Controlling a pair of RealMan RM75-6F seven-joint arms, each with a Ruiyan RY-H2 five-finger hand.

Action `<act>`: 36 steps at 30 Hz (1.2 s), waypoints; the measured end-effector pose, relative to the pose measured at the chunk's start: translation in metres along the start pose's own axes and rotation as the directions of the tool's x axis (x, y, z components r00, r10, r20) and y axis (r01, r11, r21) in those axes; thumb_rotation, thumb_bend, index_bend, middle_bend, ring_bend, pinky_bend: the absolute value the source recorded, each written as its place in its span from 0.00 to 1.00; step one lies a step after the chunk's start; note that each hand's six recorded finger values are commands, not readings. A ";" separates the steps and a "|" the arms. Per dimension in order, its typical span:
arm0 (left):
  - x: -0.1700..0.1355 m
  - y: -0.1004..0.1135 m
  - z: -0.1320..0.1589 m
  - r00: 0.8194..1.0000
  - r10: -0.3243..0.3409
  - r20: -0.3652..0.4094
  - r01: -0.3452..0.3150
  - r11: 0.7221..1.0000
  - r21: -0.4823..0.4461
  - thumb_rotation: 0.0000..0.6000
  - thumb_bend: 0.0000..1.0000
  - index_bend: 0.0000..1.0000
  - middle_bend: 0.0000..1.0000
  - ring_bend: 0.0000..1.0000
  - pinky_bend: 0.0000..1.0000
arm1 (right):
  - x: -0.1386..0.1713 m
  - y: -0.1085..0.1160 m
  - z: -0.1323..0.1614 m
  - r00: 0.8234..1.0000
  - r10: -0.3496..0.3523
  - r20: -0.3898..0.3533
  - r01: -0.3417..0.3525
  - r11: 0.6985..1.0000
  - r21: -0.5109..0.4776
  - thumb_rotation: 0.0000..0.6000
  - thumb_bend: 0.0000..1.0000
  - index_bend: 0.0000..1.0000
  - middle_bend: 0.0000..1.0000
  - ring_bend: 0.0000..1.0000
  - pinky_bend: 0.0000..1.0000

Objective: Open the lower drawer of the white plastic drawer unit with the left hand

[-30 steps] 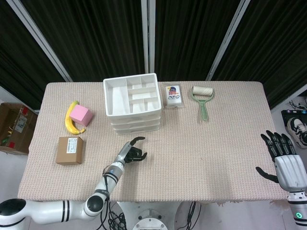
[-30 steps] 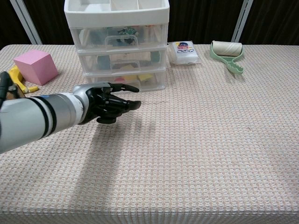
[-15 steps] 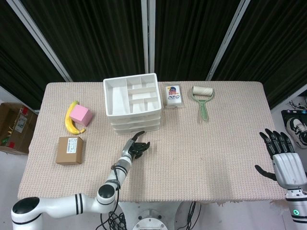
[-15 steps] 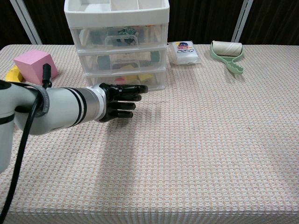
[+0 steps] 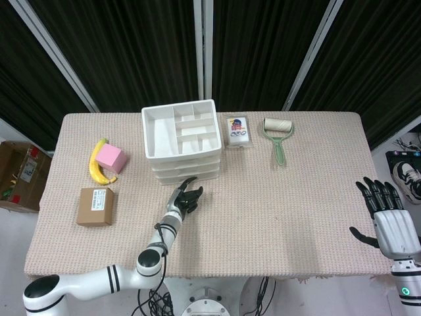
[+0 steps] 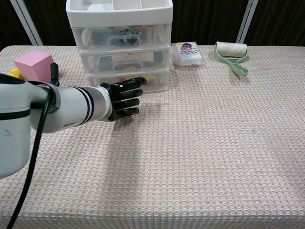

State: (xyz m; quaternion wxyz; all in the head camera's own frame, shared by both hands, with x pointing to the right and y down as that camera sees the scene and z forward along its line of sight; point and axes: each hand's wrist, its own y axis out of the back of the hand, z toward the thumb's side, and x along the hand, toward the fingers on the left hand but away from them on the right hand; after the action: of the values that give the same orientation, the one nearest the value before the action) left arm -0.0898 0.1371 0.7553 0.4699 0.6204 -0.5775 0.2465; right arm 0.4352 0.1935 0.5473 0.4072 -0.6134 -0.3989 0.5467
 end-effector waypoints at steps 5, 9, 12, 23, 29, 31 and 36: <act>0.004 -0.001 -0.001 1.000 -0.004 -0.007 0.003 0.999 -0.044 1.00 0.42 0.22 0.86 0.97 1.00 | 0.001 -0.002 -0.002 1.000 0.007 0.008 -0.007 1.000 -0.002 1.00 0.06 0.00 0.00 0.00 0.00; 0.007 0.001 -0.004 1.000 0.001 -0.025 -0.003 0.998 -0.068 1.00 0.44 0.26 0.86 0.97 1.00 | 0.001 -0.003 -0.003 1.000 0.012 0.013 -0.012 1.000 -0.005 1.00 0.06 0.00 0.00 0.00 0.00; 0.010 0.001 -0.005 0.999 0.001 -0.044 -0.005 0.995 -0.098 1.00 0.45 0.27 0.86 0.97 1.00 | 0.001 -0.004 -0.002 1.000 0.013 0.012 -0.013 1.000 -0.005 1.00 0.06 0.00 0.00 0.00 0.00; 0.016 0.005 -0.004 0.996 -0.006 -0.090 -0.008 0.987 -0.163 1.00 0.53 0.40 0.88 0.98 1.00 | 0.003 -0.005 -0.003 1.000 0.016 0.017 -0.016 1.000 -0.009 1.00 0.06 0.00 0.00 0.00 0.00; 0.010 0.004 -0.005 0.994 -0.027 -0.106 0.009 0.986 -0.167 1.00 0.53 0.43 0.88 0.98 1.00 | 0.004 -0.006 -0.002 1.000 0.019 0.016 -0.019 1.000 -0.009 1.00 0.06 0.00 0.00 0.00 0.00; 0.008 0.003 -0.007 0.993 -0.035 -0.113 0.015 0.985 -0.170 1.00 0.53 0.43 0.88 0.98 1.00 | 0.004 -0.006 -0.002 1.000 0.020 0.014 -0.020 1.000 -0.009 1.00 0.06 0.00 0.00 0.00 0.00; 0.000 0.000 -0.011 0.990 -0.054 -0.132 0.030 0.984 -0.176 1.00 0.52 0.40 0.88 0.98 1.00 | 0.004 -0.006 0.000 1.000 0.017 0.007 -0.017 1.000 -0.009 1.00 0.06 0.00 0.00 0.00 0.00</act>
State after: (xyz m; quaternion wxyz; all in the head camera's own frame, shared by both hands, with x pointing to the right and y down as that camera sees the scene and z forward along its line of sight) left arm -0.0875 0.1467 0.7606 0.5656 0.5708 -0.5501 0.2272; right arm 0.4351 0.1991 0.5516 0.3982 -0.6166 -0.3978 0.5505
